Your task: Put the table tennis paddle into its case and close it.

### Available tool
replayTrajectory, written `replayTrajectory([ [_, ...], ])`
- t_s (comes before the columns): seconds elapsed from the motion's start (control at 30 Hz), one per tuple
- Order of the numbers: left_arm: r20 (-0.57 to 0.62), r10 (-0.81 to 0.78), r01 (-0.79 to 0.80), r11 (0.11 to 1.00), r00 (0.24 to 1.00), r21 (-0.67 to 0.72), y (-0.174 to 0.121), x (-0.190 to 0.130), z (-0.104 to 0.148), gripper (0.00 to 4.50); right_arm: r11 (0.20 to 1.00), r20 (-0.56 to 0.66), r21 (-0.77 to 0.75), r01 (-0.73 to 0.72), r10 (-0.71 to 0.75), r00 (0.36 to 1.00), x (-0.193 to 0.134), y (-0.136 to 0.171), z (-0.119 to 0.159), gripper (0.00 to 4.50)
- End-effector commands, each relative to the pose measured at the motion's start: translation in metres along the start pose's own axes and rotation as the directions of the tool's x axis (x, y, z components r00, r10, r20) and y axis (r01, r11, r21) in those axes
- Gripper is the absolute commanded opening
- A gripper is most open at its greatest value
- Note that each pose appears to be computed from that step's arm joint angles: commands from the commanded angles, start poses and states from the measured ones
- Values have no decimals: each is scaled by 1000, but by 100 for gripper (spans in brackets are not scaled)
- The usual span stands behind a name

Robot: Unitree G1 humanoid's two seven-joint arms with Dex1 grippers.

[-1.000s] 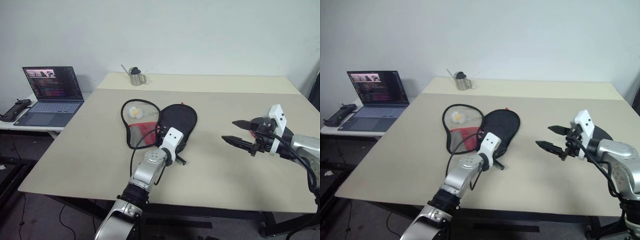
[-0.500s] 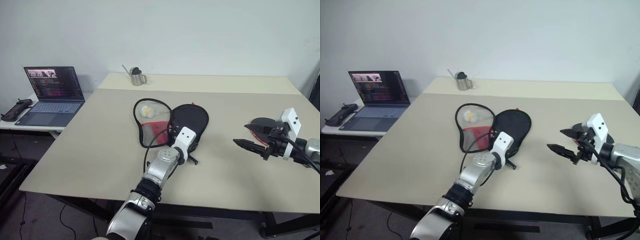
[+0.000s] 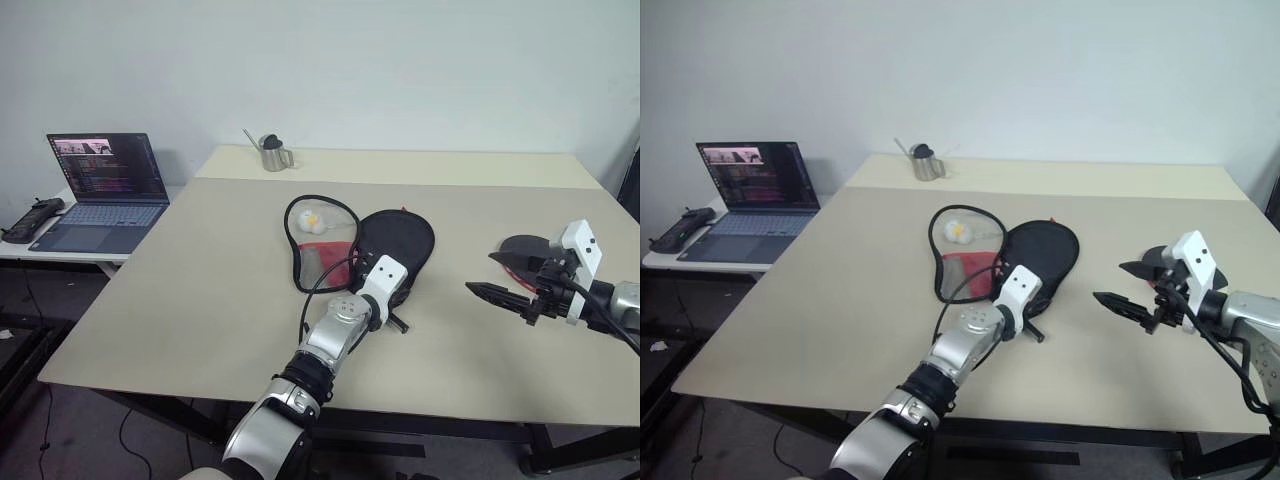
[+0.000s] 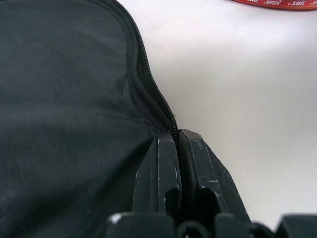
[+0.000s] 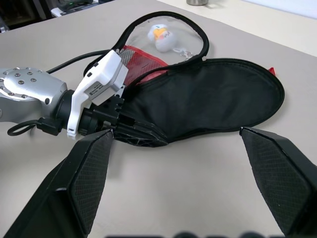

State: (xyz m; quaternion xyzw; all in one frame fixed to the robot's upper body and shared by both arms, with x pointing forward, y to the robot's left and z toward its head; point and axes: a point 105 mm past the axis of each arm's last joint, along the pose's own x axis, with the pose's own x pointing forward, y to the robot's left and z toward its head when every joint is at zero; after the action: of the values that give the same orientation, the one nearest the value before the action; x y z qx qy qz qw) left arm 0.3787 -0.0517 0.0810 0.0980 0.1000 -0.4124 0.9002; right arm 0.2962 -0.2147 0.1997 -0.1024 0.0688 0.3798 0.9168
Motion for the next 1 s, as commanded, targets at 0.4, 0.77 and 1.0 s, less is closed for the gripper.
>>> replayTrajectory([
  [0.4,178,-57,57,998,982,4,1,-19,48,258,999,53,-40,-20,22,998,4,5,17,450],
  [0.77,312,89,-71,995,946,-70,86,-123,56,447,998,143,8,-64,62,988,51,14,30,450],
  [1.0,348,141,-114,989,927,-98,139,-199,56,447,984,58,176,10,-21,998,105,12,17,450],
])
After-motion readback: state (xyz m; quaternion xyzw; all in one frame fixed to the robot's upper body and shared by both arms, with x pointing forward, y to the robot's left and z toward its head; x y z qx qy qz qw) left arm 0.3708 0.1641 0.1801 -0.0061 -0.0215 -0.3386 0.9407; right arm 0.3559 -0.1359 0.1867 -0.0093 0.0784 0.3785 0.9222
